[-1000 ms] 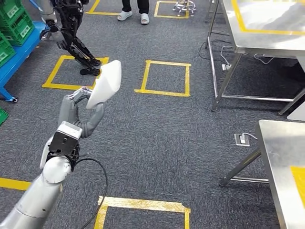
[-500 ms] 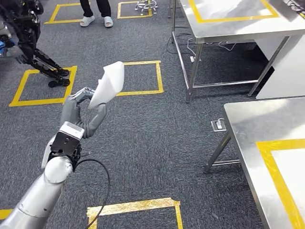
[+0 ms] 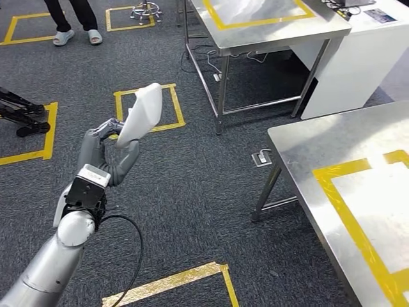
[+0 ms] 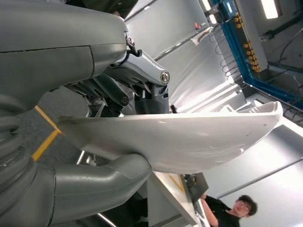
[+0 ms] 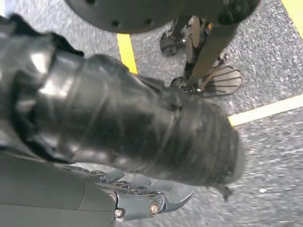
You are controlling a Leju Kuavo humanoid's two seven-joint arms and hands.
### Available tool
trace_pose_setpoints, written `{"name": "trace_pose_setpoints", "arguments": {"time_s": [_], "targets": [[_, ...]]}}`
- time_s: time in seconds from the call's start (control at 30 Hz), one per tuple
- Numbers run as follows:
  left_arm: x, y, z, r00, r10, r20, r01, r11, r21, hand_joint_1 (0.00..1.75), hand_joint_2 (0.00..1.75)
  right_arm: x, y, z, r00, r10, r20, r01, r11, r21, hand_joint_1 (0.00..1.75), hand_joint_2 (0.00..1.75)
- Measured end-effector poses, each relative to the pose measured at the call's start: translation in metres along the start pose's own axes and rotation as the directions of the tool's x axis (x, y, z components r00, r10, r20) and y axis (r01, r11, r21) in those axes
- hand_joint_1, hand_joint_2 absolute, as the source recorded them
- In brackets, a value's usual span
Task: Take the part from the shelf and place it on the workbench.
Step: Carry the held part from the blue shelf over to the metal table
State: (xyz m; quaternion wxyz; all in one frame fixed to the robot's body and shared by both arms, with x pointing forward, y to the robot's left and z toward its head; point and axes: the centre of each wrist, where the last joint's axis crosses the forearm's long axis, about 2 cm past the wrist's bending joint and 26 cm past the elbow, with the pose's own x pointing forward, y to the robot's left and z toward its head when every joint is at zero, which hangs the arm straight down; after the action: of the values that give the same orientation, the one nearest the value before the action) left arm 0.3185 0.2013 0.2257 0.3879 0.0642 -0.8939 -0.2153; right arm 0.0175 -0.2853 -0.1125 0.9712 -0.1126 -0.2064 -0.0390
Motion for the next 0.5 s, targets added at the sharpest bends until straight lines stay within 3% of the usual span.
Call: {"name": "trace_pose_setpoints", "arguments": {"time_s": [0.5], "targets": [[-0.0006,0.0013,-0.0002,1.000,0.002,0.000,-0.002,1.000,0.006,1.75,1.75,0.0025,0.0006,-0.0008,1.000,0.003,0.005,-0.003,1.000,0.002,0.00,0.00]]}}
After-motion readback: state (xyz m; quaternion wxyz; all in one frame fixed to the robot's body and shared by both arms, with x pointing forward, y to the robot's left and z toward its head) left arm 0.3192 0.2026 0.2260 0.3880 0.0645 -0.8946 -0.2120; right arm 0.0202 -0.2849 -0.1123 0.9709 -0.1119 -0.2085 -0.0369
